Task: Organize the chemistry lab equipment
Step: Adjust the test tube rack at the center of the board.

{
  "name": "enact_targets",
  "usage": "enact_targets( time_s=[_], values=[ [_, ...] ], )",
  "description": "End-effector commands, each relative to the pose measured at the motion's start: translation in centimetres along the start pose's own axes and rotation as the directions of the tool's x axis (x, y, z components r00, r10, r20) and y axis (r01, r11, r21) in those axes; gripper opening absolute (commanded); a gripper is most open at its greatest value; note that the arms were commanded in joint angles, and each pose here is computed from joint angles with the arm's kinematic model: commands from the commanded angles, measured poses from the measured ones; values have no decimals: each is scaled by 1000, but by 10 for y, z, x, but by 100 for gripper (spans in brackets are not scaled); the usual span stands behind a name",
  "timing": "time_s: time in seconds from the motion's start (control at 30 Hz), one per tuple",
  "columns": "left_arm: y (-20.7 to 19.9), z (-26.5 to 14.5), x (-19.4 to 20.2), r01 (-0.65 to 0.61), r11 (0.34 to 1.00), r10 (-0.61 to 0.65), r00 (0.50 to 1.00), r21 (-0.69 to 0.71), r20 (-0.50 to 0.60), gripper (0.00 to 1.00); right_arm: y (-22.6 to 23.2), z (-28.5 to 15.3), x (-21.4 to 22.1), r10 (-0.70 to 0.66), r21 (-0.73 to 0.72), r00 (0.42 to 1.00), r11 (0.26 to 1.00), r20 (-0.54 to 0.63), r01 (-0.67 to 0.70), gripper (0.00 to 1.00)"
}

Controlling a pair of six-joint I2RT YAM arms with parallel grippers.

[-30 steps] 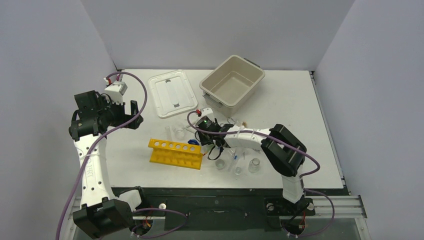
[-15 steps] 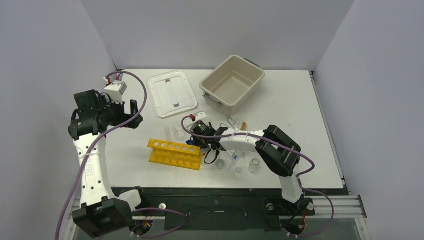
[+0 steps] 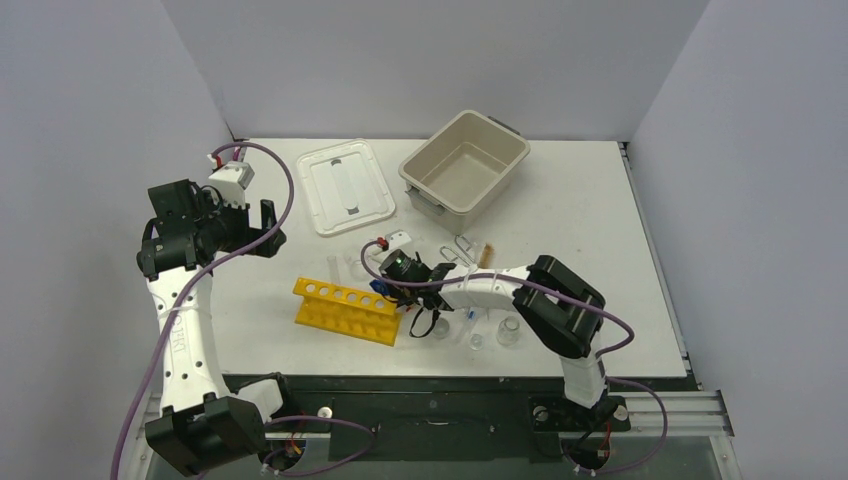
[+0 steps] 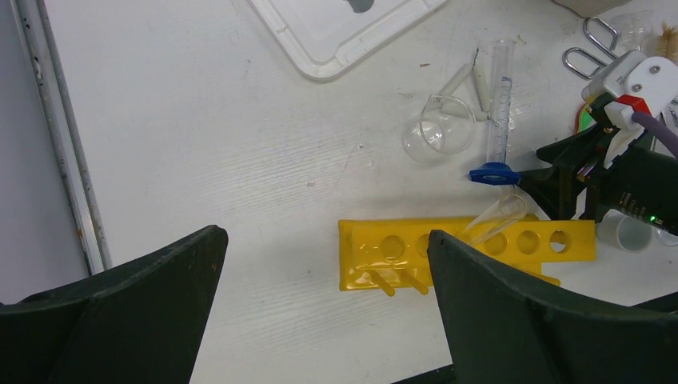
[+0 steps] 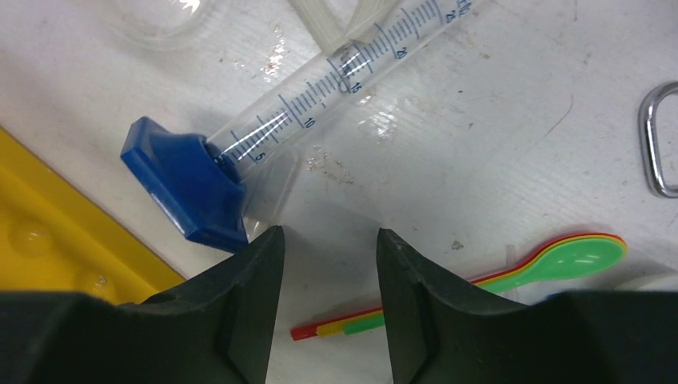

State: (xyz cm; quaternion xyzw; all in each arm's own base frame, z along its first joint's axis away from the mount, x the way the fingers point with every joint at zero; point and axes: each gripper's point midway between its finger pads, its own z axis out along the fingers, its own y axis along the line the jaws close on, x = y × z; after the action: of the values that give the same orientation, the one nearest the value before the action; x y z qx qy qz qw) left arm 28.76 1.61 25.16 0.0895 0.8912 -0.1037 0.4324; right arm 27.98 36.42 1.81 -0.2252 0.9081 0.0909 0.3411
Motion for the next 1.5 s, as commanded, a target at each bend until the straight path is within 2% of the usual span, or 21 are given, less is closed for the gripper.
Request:
enact_targets(
  time_s=[0.0, 0.07, 0.23, 0.47, 0.6, 0.7, 0.8, 0.87, 1.13, 1.47],
  values=[
    [2, -10, -16, -33, 999, 33, 998, -21, 46, 97, 20, -11, -16, 5, -48, 998, 999, 57, -2, 42],
    [2, -10, -16, -35, 999, 36, 998, -23, 45, 97, 22, -7, -13, -2, -45, 999, 999, 49, 5, 39],
    [3, -11, -15, -38, 999, 39, 998, -26, 44, 97, 11, -2, -13, 10, -2, 999, 1000, 49, -10, 24],
    [2, -11, -16, -37, 999, 38, 998, -21, 47, 97, -14, -10, -26, 38, 69, 995, 997, 88, -44, 18],
    [2, -11, -17, -37, 999, 38, 998, -21, 49, 97, -15, -30, -47, 73, 43, 985, 996, 160, -80, 23],
    [0, -12, -19, -35, 999, 36, 998, -16, 55, 97, 0, -38, -54, 106, -41, 980, 994, 167, -101, 33],
    [0, -11, -17, -33, 999, 33, 998, -14, 52, 97, 23, -40, -57, 133, -125, 978, 986, 158, -114, 46],
    [1, -11, -16, -33, 999, 34, 998, -18, 48, 97, 34, -37, -54, 127, -139, 981, 985, 145, -107, 49],
    [3, -13, -18, -46, 998, 48, 997, -29, 53, 97, 55, -25, -43, 83, -120, 991, 990, 101, -71, 50],
    [4, -13, -18, -48, 998, 50, 997, -31, 52, 97, 53, -9, -27, 46, -60, 997, 997, 62, -43, 50]
  ],
)
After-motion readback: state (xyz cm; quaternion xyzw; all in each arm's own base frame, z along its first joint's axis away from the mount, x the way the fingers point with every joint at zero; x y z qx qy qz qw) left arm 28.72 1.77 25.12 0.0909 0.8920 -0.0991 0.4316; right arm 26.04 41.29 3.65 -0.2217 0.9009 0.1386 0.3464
